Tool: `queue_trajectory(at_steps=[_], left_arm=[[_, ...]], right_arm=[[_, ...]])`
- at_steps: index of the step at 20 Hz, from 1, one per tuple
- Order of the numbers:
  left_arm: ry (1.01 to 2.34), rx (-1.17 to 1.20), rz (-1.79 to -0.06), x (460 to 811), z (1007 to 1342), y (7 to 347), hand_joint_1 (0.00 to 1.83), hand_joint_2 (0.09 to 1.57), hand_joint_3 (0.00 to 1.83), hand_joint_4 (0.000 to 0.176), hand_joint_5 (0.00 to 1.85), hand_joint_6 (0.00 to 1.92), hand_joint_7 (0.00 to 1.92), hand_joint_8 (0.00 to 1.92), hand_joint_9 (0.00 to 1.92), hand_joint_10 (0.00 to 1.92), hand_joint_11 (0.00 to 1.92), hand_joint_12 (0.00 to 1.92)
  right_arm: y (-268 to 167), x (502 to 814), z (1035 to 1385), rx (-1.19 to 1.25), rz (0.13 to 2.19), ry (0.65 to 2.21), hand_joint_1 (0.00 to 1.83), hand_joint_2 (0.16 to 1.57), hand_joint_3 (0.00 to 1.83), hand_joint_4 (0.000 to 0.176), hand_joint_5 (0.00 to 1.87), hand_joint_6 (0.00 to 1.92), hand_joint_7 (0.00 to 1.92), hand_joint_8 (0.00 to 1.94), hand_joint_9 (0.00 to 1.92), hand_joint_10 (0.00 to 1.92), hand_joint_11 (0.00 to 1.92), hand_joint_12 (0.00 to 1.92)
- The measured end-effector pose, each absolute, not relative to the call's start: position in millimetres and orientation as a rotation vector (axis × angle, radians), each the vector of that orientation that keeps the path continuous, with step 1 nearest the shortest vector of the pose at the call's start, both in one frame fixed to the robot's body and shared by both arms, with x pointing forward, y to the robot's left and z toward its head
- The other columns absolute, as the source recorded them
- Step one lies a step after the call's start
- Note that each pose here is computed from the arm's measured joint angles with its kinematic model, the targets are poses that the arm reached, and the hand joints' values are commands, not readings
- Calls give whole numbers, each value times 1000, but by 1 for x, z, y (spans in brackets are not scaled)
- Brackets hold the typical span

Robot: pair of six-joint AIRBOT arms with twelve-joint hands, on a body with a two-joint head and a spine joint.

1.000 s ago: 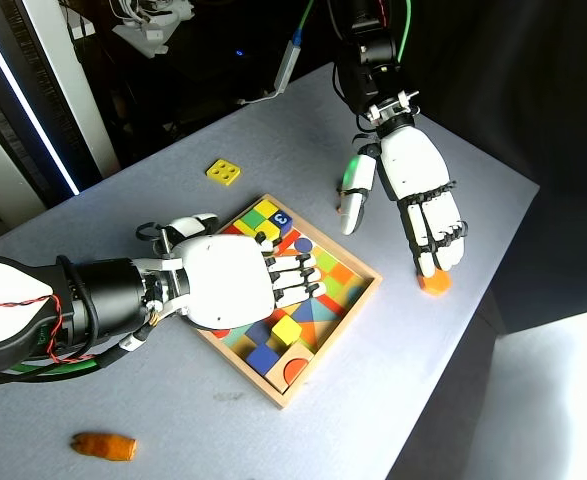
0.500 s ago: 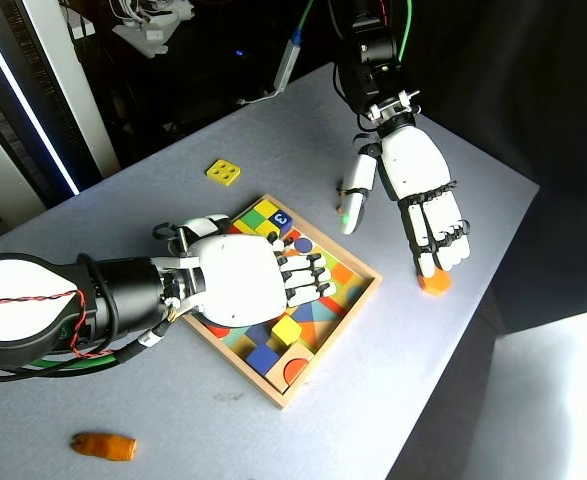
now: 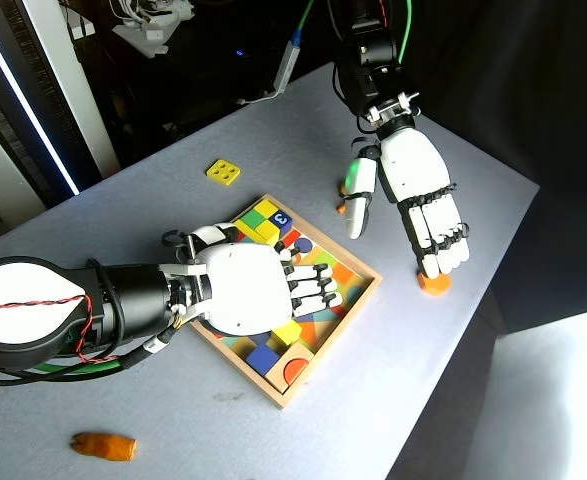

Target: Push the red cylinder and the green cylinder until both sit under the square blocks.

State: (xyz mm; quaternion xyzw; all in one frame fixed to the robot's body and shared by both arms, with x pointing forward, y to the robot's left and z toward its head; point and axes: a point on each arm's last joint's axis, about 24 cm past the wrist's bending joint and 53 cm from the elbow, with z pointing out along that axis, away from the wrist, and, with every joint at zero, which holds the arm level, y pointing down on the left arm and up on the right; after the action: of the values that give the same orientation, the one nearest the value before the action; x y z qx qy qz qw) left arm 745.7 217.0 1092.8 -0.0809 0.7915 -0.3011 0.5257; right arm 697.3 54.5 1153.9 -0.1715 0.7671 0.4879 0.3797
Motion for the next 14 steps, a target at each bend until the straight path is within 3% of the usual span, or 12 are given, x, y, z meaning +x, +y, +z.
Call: queue_trajectory(at_steps=[1,2,4,5,6,8,9,11,12,14], left_arm=[[1893,-193,-720,746,1093,217,0,1260,5,25,2,0,9,3,0,0,49,27],[1893,-193,-720,746,1093,217,0,1262,6,36,0,0,1,0,0,0,51,30],[1894,-193,-721,746,1092,216,0,1247,0,10,36,13,0,0,0,0,44,21],[1894,-193,-721,746,1092,216,0,1247,0,10,36,13,0,0,0,0,44,21],[1894,-193,-721,746,1092,216,0,1240,0,47,7,2,0,0,0,0,52,27],[1895,-193,-721,745,1092,216,0,1243,0,48,1,0,0,0,0,0,53,29],[1895,-193,-721,745,1092,216,0,1235,0,70,0,0,0,0,0,0,33,24],[1893,-193,-718,746,1092,217,0,1212,0,67,0,0,0,0,0,0,46,42],[1893,-193,-718,746,1092,217,12,1205,0,85,19,7,0,0,0,0,8,8],[1894,-192,-718,746,1092,217,0,1175,0,94,0,0,0,0,0,0,28,14]], right_arm=[[54,698,1152,-436,1241,1961,266,1085,2,176,545,3,0,0,0,0,0,0],[54,699,1150,-434,1238,1964,290,1086,1,176,571,11,19,6,0,0,9,4],[54,701,1149,-429,1232,1965,274,1086,1,176,567,5,13,1,0,0,0,0],[54,701,1149,-428,1231,1965,274,1086,1,176,567,5,13,1,0,0,0,0],[55,702,1149,-428,1232,1965,272,1085,0,176,571,5,19,3,0,0,0,0],[56,702,1148,-426,1230,1965,251,1086,1,176,564,2,15,1,0,0,0,0],[57,702,1148,-426,1230,1965,246,1088,2,176,564,2,14,0,0,0,0,0],[58,702,1148,-428,1233,1966,271,1086,0,176,567,2,14,0,0,0,0,0],[58,702,1148,-429,1232,1966,262,1087,1,176,556,0,8,0,0,0,0,0],[58,702,1148,-428,1233,1966,263,1081,0,176,566,5,14,2,0,0,0,0]])
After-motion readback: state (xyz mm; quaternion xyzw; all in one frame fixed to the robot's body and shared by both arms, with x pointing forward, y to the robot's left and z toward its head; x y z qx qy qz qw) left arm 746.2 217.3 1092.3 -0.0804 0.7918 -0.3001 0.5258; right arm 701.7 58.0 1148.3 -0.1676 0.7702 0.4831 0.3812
